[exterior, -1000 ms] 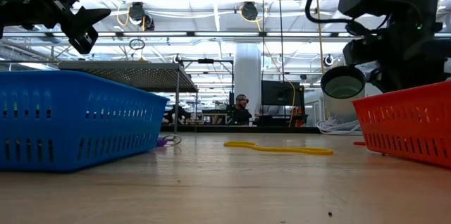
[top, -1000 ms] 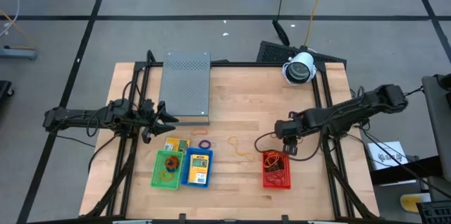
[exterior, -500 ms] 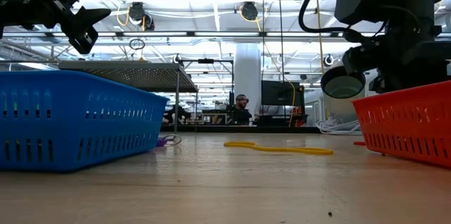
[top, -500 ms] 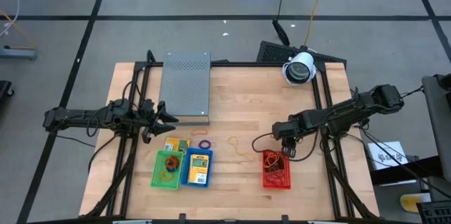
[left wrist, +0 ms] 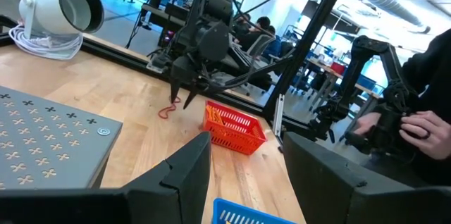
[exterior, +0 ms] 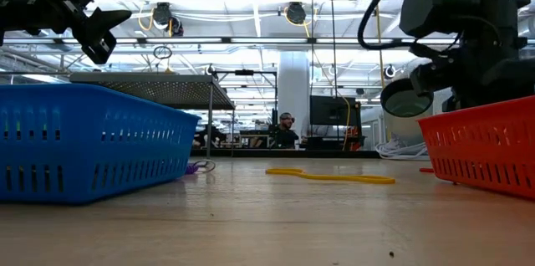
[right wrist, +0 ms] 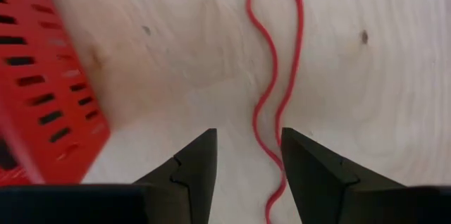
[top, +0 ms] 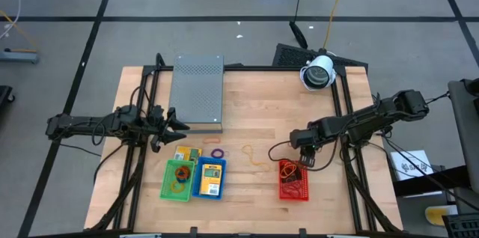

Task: Pick & Place Office Desk Supplies
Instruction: Put the red rubber band into the red bin

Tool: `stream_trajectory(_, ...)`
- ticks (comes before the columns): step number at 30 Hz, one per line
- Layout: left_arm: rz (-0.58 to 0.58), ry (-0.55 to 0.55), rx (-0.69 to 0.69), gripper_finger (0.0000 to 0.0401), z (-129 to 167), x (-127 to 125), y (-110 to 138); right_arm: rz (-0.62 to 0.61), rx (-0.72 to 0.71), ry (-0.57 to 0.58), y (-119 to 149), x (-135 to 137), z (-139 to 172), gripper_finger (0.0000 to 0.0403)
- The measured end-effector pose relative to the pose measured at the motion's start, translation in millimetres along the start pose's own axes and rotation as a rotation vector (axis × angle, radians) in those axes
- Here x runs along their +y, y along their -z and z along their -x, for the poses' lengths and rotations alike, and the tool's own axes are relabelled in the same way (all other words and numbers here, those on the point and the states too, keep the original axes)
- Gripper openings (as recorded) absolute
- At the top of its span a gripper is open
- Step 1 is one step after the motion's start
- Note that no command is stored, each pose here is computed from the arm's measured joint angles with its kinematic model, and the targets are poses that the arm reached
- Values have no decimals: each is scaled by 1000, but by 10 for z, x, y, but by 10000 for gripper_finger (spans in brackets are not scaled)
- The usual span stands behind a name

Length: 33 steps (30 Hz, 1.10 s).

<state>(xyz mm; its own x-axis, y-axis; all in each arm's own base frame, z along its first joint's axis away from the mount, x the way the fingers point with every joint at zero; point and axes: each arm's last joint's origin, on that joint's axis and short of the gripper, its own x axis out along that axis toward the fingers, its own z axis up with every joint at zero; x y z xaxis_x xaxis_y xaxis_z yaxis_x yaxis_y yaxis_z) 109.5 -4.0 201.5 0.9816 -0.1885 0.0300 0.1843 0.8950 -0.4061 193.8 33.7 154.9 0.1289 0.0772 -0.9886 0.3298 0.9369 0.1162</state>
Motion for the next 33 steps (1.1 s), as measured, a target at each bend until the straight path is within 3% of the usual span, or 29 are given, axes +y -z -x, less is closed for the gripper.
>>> stream_trajectory(33,1,0,0,186,0,0,0,-16,5,13,24,-149,-106,148)
